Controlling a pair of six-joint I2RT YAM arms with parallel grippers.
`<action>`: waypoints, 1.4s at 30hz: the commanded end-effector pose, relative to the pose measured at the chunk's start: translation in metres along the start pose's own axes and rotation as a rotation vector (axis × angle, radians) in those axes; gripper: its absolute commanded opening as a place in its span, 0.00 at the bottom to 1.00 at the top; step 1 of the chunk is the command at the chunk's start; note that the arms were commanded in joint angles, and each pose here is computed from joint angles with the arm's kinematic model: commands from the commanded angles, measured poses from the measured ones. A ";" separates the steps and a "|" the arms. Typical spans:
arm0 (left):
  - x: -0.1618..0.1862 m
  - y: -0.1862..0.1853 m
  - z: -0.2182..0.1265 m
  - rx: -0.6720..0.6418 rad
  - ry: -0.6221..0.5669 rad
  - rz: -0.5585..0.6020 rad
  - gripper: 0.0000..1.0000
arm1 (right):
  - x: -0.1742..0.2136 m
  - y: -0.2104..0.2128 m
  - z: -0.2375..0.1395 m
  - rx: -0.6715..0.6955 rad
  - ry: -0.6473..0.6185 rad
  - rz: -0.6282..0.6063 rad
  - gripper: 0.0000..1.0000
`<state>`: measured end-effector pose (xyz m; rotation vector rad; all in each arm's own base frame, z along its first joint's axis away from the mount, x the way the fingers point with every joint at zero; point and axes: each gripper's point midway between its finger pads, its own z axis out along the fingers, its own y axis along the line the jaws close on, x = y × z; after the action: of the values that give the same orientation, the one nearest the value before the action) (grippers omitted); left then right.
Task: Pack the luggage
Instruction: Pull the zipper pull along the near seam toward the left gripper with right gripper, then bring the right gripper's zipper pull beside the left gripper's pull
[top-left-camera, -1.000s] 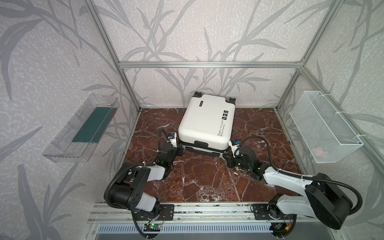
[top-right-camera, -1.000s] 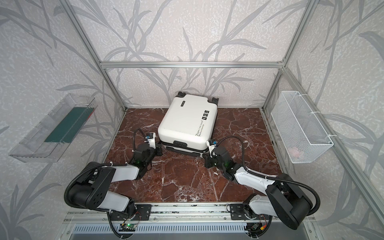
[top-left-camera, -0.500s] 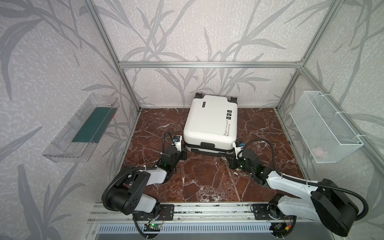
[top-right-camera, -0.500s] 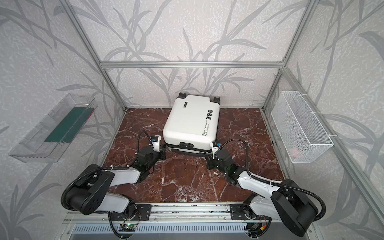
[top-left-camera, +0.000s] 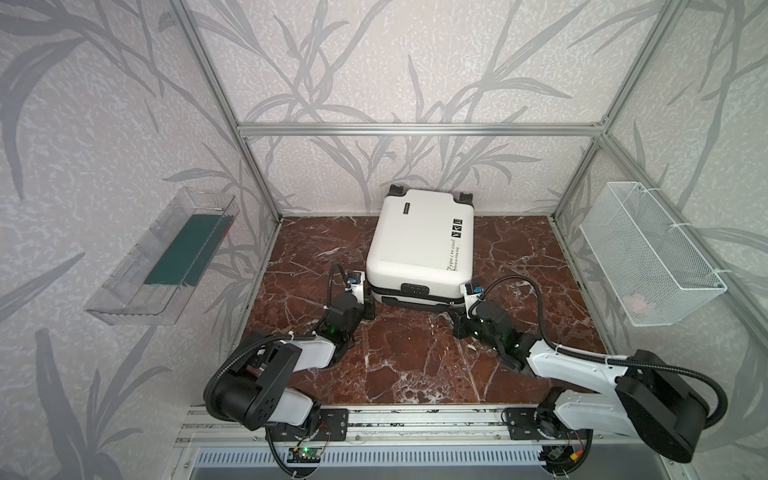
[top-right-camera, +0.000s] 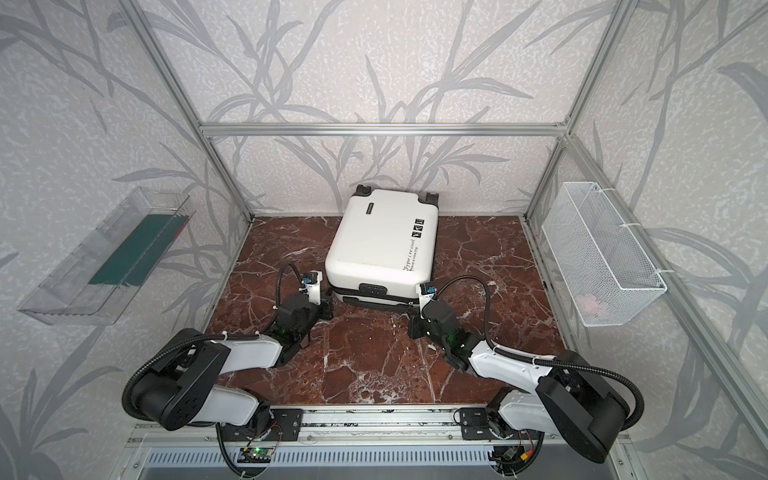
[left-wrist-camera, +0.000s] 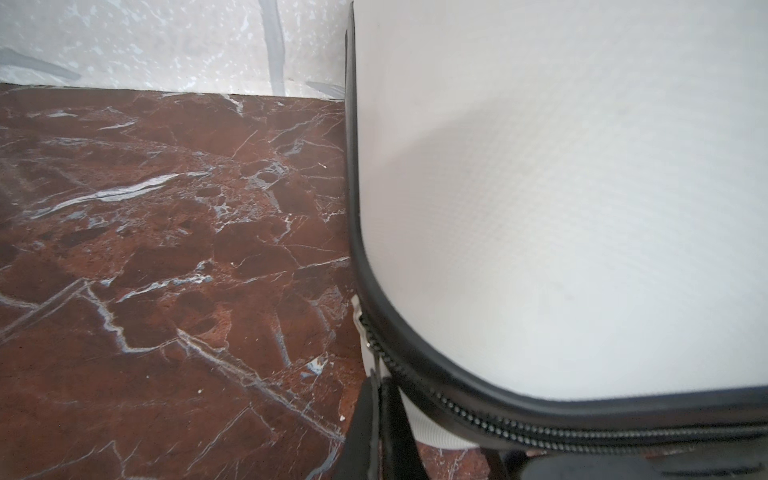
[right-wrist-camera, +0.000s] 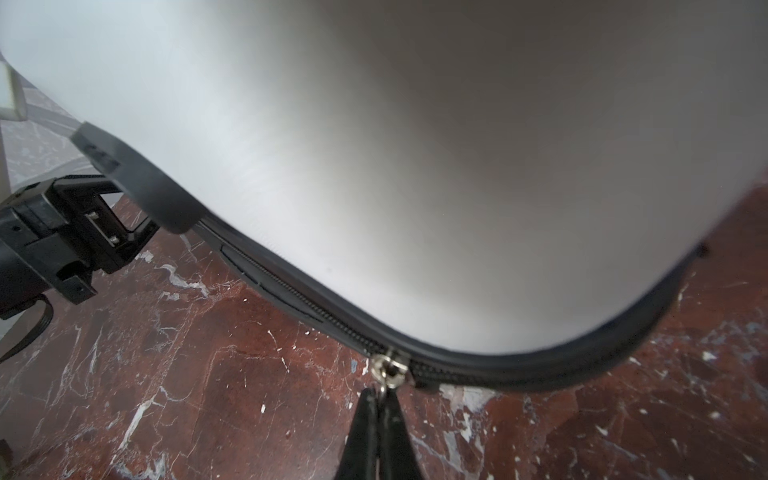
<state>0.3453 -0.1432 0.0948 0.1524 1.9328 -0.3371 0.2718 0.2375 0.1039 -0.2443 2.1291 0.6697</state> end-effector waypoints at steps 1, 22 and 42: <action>-0.016 -0.082 -0.013 0.348 -0.059 0.043 0.00 | -0.023 0.093 0.001 -0.317 -0.012 -0.099 0.00; -0.014 -0.108 -0.007 0.392 -0.049 0.063 0.00 | -0.029 0.116 0.009 -0.331 -0.012 -0.169 0.00; -0.009 -0.133 -0.004 0.438 -0.047 0.074 0.00 | -0.022 0.186 0.030 -0.432 0.040 -0.290 0.00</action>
<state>0.3110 -0.2323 0.0896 0.4168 1.9128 -0.5699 0.2644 0.3469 0.1143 -0.6245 2.1307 0.6519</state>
